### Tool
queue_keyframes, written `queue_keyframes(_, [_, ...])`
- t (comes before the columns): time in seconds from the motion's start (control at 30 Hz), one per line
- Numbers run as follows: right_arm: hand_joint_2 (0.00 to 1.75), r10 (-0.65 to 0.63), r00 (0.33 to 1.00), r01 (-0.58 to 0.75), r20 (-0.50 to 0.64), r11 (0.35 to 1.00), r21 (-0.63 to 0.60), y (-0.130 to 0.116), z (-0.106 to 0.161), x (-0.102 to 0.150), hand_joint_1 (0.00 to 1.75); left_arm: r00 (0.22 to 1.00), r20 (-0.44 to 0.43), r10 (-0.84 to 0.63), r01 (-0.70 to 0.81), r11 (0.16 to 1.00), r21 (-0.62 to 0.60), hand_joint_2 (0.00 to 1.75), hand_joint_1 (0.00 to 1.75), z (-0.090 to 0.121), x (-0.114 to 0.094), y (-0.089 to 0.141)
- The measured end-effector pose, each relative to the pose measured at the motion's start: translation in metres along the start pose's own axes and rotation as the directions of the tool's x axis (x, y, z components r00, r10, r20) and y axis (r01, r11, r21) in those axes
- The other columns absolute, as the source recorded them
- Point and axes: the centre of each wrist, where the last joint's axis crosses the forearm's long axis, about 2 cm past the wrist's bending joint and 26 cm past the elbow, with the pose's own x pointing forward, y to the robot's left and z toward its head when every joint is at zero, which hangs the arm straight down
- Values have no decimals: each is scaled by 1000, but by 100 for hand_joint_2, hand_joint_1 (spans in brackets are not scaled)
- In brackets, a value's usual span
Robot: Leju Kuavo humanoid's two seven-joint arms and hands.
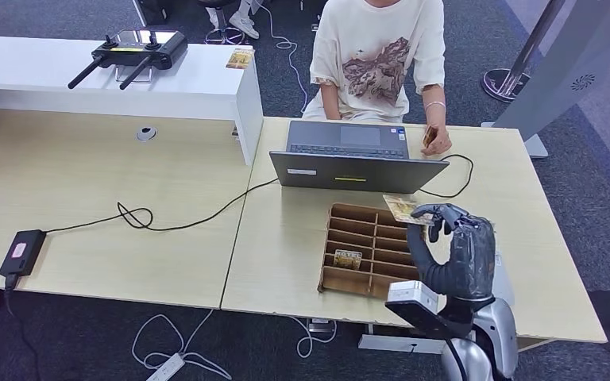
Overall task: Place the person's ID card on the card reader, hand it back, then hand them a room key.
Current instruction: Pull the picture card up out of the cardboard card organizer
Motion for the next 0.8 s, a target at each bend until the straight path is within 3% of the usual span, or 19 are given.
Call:
queue_keyframes(0.53, [175, 104, 992, -102, 75, 994, -31, -18, -67, -7, 175, 1000, 10, -18, 18, 1000, -1, 0, 0, -1, 3, 3])
queue_keyframes(0.8, [175, 63, 997, -66, 47, 996, 56, -25, -111, -20, 175, 1000, 14, -21, 21, 1000, 5, 0, 0, -1, 5, 4])
